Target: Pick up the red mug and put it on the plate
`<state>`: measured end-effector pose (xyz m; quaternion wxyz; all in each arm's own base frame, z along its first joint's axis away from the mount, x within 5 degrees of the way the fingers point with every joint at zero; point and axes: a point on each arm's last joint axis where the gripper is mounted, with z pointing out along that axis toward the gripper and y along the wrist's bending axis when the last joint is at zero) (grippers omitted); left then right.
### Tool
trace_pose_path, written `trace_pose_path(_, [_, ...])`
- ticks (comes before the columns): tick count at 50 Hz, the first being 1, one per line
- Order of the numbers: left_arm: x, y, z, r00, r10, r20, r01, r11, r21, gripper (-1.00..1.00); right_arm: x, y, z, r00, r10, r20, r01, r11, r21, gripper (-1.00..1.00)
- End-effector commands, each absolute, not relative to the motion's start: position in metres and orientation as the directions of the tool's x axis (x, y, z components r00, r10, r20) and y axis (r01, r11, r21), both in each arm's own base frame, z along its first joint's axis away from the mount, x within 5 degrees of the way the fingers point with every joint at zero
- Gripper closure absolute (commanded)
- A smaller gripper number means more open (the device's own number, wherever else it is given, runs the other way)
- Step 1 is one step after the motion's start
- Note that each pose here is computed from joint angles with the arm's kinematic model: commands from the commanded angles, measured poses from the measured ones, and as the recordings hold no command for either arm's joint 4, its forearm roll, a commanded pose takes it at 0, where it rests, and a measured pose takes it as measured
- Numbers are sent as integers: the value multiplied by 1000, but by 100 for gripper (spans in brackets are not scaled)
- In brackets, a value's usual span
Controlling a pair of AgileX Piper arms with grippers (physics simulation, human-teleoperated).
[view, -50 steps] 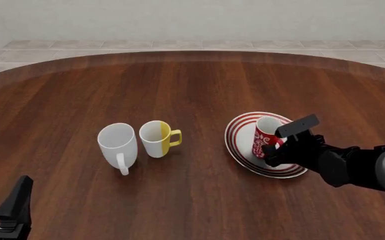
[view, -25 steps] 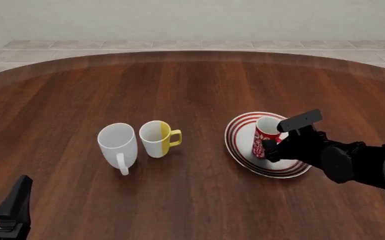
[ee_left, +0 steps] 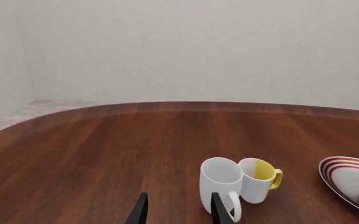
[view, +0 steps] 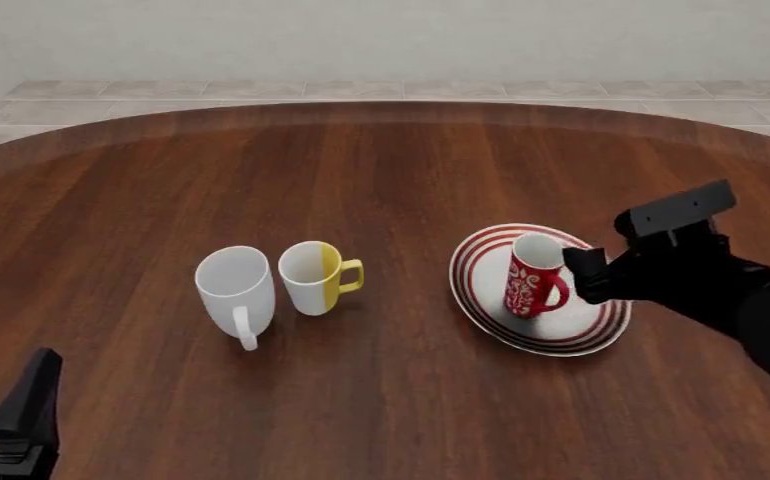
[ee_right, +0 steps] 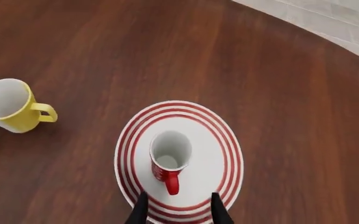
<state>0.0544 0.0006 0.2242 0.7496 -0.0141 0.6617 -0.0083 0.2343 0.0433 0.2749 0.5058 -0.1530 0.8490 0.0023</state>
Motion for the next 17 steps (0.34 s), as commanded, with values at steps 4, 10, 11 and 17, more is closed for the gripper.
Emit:
trace_pose_path(4, [54, 1, 226, 130, -22, -991, -7, 1000, -24, -100, 183, 35, 312, -363, -256, -896, -257, 952, -167, -100])
trace_pose_path(10, [54, 0, 227, 131, -16, -991, -5, 1000, -16, -100, 158, 29, 328, -328, -247, -912, -247, 954, -170, -100])
trace_pose_path(11, [54, 0, 227, 131, -14, -991, -4, 1000, -15, -100, 154, 29, 330, -320, -247, -915, -247, 954, -171, -100])
trace_pose_path(17, [54, 0, 228, 131, -5, -991, -2, 1000, -5, -100, 123, 23, 341, -285, -222, -932, -235, 959, -157, -100])
